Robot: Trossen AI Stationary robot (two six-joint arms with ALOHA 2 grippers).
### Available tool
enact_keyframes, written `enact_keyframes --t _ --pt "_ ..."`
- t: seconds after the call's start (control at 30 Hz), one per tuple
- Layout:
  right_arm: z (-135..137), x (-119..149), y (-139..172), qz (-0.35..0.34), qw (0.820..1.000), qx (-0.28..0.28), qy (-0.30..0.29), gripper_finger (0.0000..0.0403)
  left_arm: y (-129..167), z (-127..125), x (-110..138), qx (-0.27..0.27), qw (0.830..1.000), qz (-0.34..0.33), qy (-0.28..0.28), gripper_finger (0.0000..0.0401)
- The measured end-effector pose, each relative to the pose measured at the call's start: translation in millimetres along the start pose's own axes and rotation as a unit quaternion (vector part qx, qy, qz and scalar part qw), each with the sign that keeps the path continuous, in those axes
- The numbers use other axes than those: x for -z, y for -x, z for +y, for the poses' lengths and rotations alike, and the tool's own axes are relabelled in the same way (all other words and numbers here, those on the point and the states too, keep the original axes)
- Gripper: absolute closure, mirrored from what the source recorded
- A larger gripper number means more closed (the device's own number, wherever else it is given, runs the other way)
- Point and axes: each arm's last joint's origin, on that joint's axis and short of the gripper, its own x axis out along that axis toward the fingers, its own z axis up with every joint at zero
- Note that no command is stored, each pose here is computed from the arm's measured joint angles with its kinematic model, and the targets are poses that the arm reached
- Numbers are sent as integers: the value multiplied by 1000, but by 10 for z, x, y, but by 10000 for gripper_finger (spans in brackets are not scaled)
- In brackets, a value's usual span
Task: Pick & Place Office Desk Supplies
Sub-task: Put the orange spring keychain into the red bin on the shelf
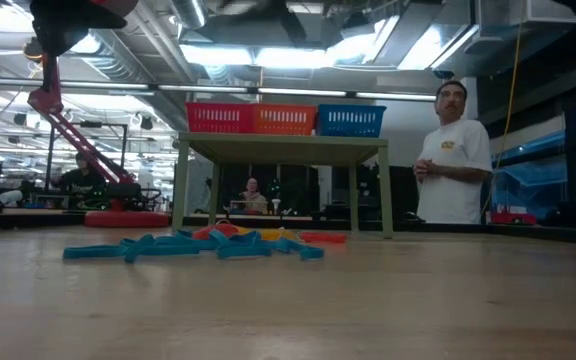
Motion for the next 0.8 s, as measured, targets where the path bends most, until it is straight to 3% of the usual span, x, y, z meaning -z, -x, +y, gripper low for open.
enact_keyframes --t 0.17,0.3,0.4,0.5,0.63,0.8 --pt "378 529 155 61 997 39 -6 307 0 -5 9 11 1000 13 -13 166" --pt "463 902 333 99 984 138 -44 312 1 -13 21 28 999 32 -16 166" --pt "390 1106 451 143 960 224 -86 312 2 -18 25 36 998 39 -23 166" --pt "309 1317 399 180 939 272 -111 306 2 -22 24 39 998 39 -33 166" --pt "212 1519 223 189 934 272 -133 284 2 -28 18 42 998 36 -33 166" --pt "-202 1834 -47 239 911 299 -150 242 4 -59 -14 56 998 21 -24 166"
